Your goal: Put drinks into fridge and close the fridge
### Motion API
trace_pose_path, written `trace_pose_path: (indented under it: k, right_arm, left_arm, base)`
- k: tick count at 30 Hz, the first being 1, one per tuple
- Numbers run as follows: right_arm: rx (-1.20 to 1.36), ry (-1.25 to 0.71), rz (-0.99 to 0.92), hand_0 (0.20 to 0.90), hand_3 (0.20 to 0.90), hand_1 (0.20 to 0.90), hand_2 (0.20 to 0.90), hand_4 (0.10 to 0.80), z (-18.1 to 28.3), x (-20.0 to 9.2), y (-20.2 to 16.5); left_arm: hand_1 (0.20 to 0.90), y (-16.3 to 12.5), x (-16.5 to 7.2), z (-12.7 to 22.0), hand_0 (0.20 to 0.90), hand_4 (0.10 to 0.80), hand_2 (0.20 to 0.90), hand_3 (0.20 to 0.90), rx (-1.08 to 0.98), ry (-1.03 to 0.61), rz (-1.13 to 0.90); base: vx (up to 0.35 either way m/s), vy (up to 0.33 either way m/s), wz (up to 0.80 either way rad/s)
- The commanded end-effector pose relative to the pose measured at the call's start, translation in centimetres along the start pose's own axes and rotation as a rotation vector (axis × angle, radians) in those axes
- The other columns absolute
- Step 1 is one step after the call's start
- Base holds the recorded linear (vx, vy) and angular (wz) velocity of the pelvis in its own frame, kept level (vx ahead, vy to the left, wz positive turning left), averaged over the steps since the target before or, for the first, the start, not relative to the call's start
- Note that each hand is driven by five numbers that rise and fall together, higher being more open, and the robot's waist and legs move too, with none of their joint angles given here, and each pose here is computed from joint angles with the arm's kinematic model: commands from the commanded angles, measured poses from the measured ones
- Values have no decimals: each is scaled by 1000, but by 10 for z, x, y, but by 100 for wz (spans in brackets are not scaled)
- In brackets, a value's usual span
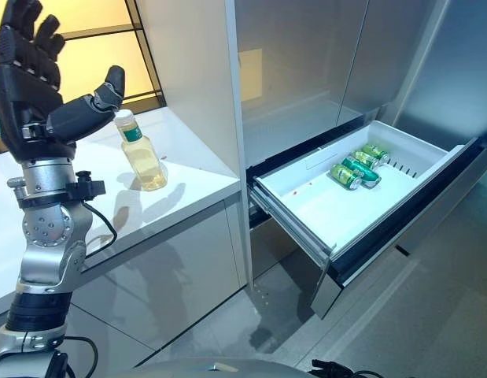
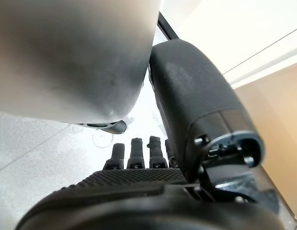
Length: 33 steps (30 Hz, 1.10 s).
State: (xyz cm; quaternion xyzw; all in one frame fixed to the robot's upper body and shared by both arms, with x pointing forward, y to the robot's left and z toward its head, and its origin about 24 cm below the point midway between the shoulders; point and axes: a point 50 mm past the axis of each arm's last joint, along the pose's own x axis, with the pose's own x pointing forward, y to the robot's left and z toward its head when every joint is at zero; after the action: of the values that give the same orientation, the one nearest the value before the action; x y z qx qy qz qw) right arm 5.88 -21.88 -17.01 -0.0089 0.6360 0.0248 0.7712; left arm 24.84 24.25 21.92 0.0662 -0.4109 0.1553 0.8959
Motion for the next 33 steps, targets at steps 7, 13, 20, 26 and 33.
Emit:
trace_pose_path:
  k: [7, 13, 20, 26, 33]
  right_arm:
    - [-35, 27, 56, 900, 900, 900, 900, 800, 0, 4, 23]
    - [-45, 28, 46, 900, 900, 900, 900, 800, 3, 3, 16]
    - [-51, 32, 40, 900, 900, 900, 900, 800, 6, 2, 9]
    - [-57, 40, 36, 900, 900, 900, 900, 800, 6, 1, 7]
    - [-65, 43, 34, 900, 900, 900, 900, 800, 5, 1, 7]
  left_arm:
    - [900, 19, 32, 9, 900, 800, 900, 900, 140, -95, 52]
    - [900, 19, 29, -14, 900, 800, 900, 900, 122, 73, -47]
    - [900, 25, 25, -35, 900, 800, 900, 900, 124, 187, -45]
    - [900, 34, 21, -51, 900, 800, 900, 900, 188, 265, -21]
    - [900, 47, 17, -67, 900, 800, 900, 900, 289, 339, 19]
  base:
    - [0, 0, 0]
    - [0, 10, 0]
    - [1, 5, 0]
    - [8, 14, -2]
    - [16, 23, -7]
